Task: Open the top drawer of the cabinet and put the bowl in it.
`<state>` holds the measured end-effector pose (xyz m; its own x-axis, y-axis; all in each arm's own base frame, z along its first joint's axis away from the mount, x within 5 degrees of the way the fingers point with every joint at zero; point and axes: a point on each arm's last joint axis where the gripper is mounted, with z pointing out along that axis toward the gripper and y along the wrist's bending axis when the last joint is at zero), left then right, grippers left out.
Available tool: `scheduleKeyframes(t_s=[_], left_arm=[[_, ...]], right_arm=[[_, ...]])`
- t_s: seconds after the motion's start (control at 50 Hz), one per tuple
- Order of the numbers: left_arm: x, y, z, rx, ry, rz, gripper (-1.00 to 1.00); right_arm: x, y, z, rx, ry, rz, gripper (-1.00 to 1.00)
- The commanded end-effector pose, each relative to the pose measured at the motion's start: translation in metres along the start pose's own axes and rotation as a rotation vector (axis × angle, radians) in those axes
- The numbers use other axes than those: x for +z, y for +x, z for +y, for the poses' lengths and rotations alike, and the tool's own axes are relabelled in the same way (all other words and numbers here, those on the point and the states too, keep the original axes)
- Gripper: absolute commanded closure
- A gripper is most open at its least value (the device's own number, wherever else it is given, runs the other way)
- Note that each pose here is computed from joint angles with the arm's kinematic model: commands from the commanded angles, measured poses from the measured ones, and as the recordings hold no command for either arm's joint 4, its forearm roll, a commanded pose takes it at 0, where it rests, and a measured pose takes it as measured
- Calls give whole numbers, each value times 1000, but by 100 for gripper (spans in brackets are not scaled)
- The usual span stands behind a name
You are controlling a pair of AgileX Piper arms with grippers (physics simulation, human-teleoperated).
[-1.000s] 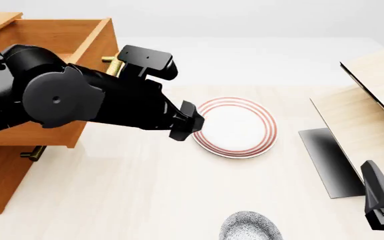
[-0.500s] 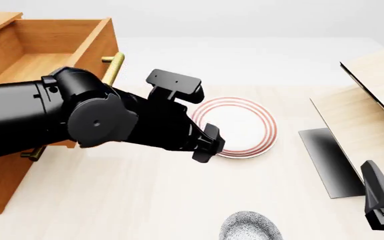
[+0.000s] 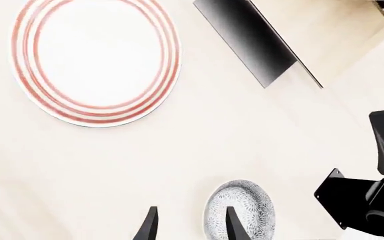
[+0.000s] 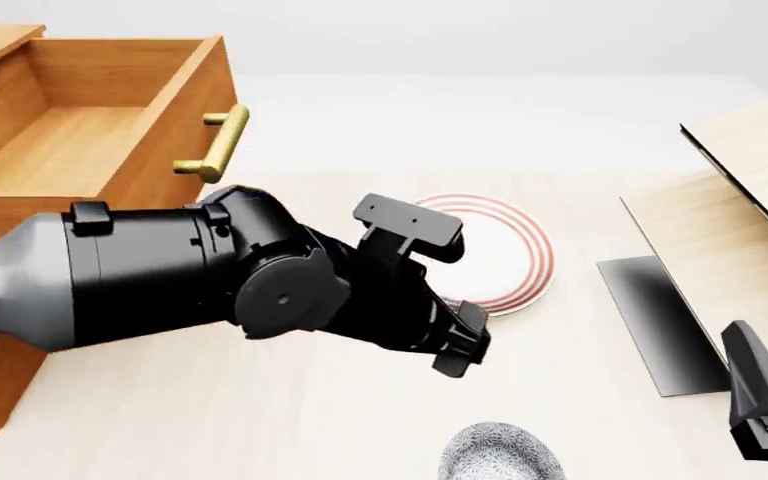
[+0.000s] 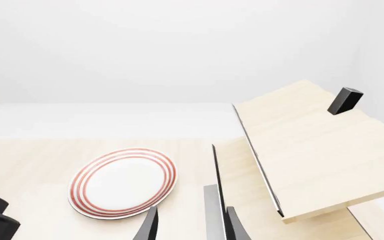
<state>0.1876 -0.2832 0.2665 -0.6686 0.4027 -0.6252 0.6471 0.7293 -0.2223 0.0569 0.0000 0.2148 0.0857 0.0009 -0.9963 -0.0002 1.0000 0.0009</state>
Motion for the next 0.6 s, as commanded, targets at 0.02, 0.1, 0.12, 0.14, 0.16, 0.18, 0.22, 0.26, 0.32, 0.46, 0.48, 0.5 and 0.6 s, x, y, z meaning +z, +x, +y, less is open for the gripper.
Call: scheduleKeyframes(t_s=[0.02, 0.1, 0.12, 0.14, 0.16, 0.18, 0.22, 0.26, 0.32, 0.46, 0.48, 0.5, 0.6], left_arm=[[18, 8, -10, -6, 7, 44, -100], [31, 12, -18, -5, 11, 76, -100], [33, 12, -19, -5, 12, 81, -100], [34, 13, -19, -8, 12, 81, -100], [37, 15, -21, -7, 10, 91, -100], [40, 16, -23, -8, 13, 97, -100], [40, 17, -22, -10, 11, 99, -100], [43, 17, -23, -2, 11, 103, -100], [45, 19, -22, -8, 8, 107, -100], [49, 24, -17, -21, 1, 112, -100], [50, 25, -18, -23, 3, 112, -100], [51, 25, -18, -24, 1, 114, -100], [57, 29, -19, -31, 1, 122, -100]], right_arm=[[0, 0, 0, -1, 0, 0, -100], [0, 0, 0, 0, 0, 0, -100], [0, 0, 0, 0, 0, 0, -100], [0, 0, 0, 0, 0, 0, -100], [0, 0, 0, 0, 0, 0, -100], [0, 0, 0, 0, 0, 0, -100], [0, 0, 0, 0, 0, 0, -100], [0, 0, 0, 0, 0, 0, -100], [0, 0, 0, 0, 0, -1, -100], [0, 0, 0, 0, 0, 0, -100], [0, 0, 0, 0, 0, 0, -100], [0, 0, 0, 0, 0, 0, -100], [0, 0, 0, -1, 0, 0, -100]])
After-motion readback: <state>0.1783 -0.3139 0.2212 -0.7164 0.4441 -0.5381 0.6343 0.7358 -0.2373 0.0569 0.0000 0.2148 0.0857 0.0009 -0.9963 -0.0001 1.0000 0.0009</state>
